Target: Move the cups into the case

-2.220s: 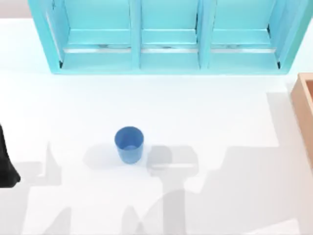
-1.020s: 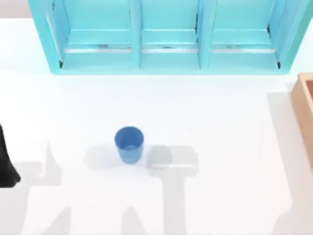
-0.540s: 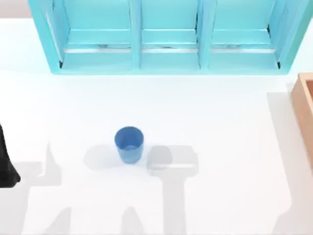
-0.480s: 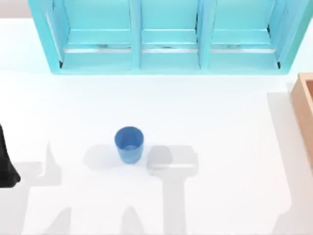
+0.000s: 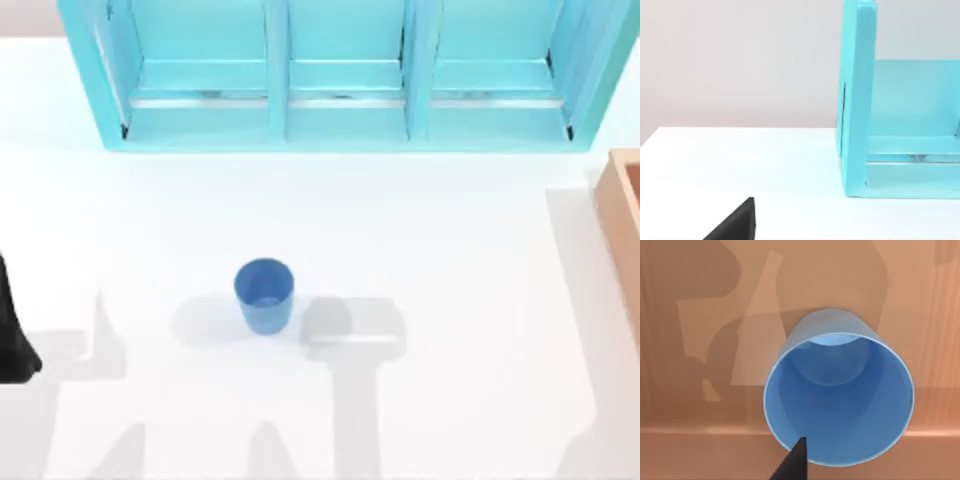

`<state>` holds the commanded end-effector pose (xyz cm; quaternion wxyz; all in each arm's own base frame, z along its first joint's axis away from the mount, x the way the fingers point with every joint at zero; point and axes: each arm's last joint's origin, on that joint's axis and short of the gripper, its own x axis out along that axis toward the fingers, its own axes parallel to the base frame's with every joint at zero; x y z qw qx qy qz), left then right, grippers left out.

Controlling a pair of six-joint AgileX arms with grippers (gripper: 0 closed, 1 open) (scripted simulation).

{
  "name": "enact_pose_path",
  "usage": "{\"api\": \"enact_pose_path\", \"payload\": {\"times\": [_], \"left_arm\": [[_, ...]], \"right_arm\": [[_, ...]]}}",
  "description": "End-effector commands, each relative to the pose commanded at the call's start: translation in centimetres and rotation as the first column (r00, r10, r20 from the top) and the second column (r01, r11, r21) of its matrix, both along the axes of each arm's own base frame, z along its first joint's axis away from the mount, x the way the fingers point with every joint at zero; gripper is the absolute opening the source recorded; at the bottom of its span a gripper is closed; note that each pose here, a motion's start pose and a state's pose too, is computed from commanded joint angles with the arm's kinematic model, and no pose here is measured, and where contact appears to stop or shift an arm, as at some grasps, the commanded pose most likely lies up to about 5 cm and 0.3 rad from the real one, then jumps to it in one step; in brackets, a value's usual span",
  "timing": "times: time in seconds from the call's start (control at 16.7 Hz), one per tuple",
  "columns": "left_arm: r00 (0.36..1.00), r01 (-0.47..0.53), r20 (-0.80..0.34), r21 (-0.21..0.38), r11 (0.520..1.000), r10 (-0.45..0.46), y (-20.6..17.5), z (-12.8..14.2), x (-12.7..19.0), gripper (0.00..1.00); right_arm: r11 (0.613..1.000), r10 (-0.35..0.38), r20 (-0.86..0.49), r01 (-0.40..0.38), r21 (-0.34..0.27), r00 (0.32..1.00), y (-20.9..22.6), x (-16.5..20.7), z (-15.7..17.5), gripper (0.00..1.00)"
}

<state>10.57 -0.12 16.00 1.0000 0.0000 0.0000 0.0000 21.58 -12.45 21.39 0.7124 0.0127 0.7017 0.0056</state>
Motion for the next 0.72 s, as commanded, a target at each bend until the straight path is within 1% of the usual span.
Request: {"api": "enact_pose_path", "payload": {"times": [0.06,0.6,0.72], "left_arm": [[1.0,0.0,0.0,0.0,1.0,0.0,0.0,0.0,0.0,1.0],[1.0,0.0,0.0,0.0,1.0,0.0,0.0,0.0,0.0,1.0],[1.0,0.0,0.0,0.0,1.0,0.0,0.0,0.0,0.0,1.0]], "right_arm": [[1.0,0.0,0.0,0.0,0.0,1.0,0.0,0.0,0.0,1.0],[1.0,0.0,0.0,0.0,0.0,1.0,-0.03,0.01,0.08,1.0],[1.0,0.003,-0.003,-0.003,0.001,1.0,-0.12,0.19,0.93,1.0]]}}
